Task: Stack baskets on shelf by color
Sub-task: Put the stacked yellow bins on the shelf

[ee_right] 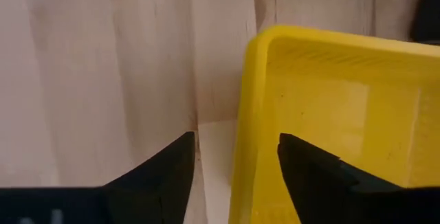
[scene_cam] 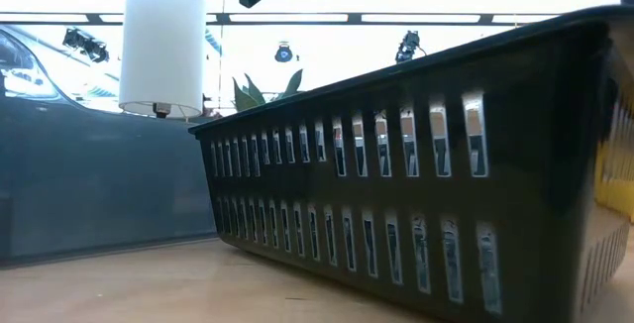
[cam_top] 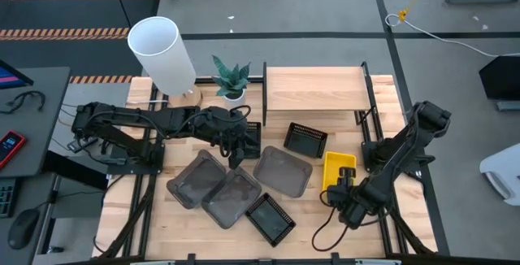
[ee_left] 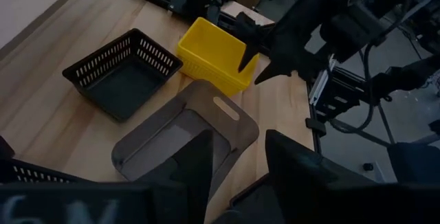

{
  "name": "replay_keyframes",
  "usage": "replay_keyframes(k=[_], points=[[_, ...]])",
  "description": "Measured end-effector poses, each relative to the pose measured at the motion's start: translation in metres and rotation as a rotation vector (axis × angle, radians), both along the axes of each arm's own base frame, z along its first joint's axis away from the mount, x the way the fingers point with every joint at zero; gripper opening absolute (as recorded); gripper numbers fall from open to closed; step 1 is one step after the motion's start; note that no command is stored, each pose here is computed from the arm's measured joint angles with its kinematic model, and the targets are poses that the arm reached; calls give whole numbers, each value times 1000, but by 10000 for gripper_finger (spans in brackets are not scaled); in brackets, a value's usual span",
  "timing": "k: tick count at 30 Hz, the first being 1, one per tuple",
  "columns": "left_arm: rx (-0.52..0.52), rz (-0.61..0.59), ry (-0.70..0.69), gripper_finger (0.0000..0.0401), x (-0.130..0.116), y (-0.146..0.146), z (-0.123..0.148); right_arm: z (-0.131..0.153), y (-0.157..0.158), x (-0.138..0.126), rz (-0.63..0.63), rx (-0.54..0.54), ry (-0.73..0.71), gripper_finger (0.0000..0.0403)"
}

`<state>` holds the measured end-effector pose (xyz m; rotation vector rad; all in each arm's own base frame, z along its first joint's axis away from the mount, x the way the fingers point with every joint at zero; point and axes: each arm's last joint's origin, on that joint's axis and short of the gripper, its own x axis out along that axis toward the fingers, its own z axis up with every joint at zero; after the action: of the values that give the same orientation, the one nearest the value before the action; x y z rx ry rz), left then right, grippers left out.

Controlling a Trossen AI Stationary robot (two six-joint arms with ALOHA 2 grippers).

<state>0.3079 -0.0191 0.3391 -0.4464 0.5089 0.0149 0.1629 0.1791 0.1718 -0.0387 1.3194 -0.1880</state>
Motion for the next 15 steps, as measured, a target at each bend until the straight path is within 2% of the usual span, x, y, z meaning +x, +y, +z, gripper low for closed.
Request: replay_keyframes(k=[8, 15], points=[[0, 0, 0, 142, 0, 0, 0, -19, 4, 4, 24, -16, 101, 124], [0, 0, -1, 142, 0, 0, 0, -14, 2, 8, 47, 34, 103, 21]])
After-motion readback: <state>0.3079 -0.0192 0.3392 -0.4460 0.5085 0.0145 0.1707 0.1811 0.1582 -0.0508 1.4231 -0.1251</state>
